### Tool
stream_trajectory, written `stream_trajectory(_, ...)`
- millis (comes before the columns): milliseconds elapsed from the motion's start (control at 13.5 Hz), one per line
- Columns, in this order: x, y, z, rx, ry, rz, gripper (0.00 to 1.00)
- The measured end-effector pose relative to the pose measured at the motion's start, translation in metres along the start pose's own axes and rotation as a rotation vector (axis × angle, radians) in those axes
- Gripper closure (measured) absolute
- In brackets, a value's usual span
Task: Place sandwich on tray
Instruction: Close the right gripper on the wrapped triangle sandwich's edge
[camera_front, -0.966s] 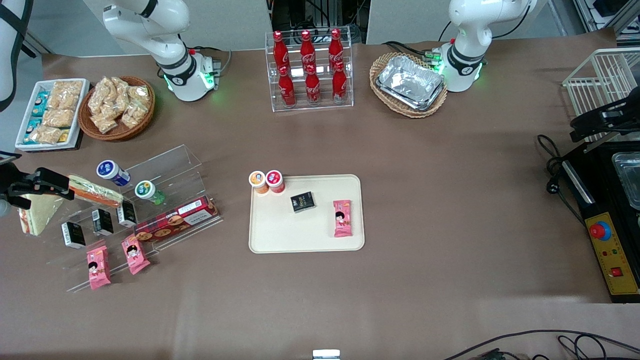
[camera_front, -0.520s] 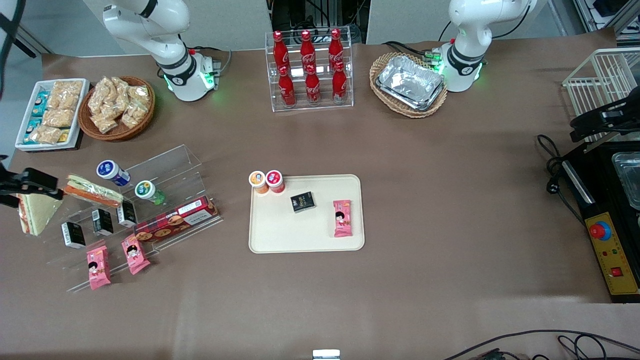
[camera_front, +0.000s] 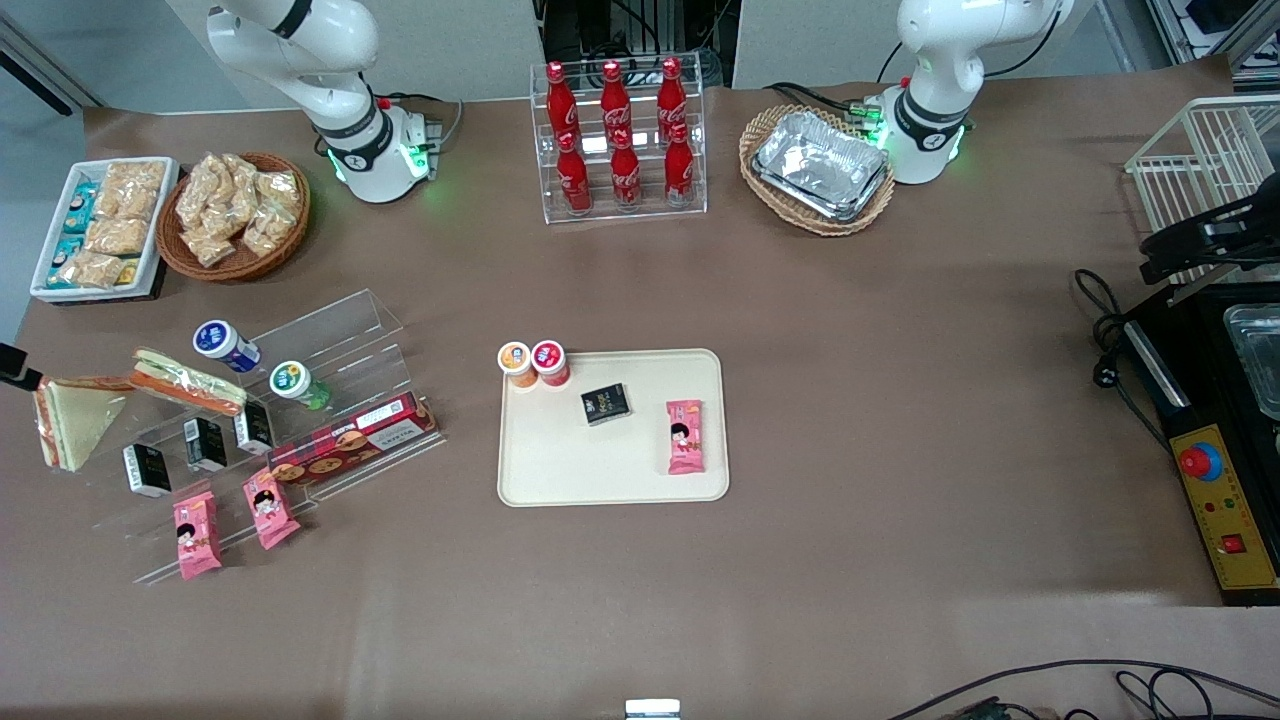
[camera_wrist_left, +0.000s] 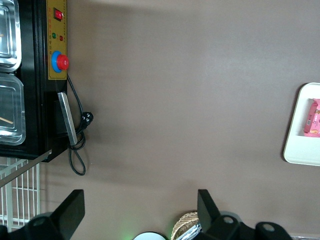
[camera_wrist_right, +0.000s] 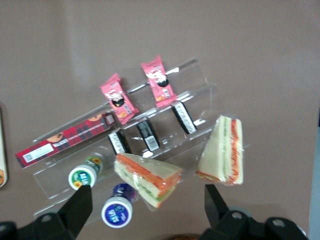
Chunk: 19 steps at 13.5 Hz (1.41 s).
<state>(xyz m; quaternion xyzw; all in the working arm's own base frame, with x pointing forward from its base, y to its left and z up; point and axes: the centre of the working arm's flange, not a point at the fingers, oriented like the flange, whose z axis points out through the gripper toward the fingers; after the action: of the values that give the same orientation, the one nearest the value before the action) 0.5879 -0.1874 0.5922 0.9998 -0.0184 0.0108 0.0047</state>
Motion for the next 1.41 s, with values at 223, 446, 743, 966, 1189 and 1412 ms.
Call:
stream_trajectory(223,-0.013,0.047,0.007,-0.005,-0.014,0.080,0.00)
stream_trajectory(446,-0.029,0.099,0.026,-0.007,-0.051,0.165,0.00)
stream_trajectory(743,-0.042,0.140,0.070,0.016,-0.120,0.233,0.00)
stream_trajectory(966,-0.040,0.150,0.115,0.059,-0.116,0.264,0.00)
stream_trajectory(1189,-0.044,0.155,0.155,0.068,-0.105,0.284,0.00)
stream_trajectory(1412,-0.046,0.152,0.171,0.090,-0.116,0.302,0.00)
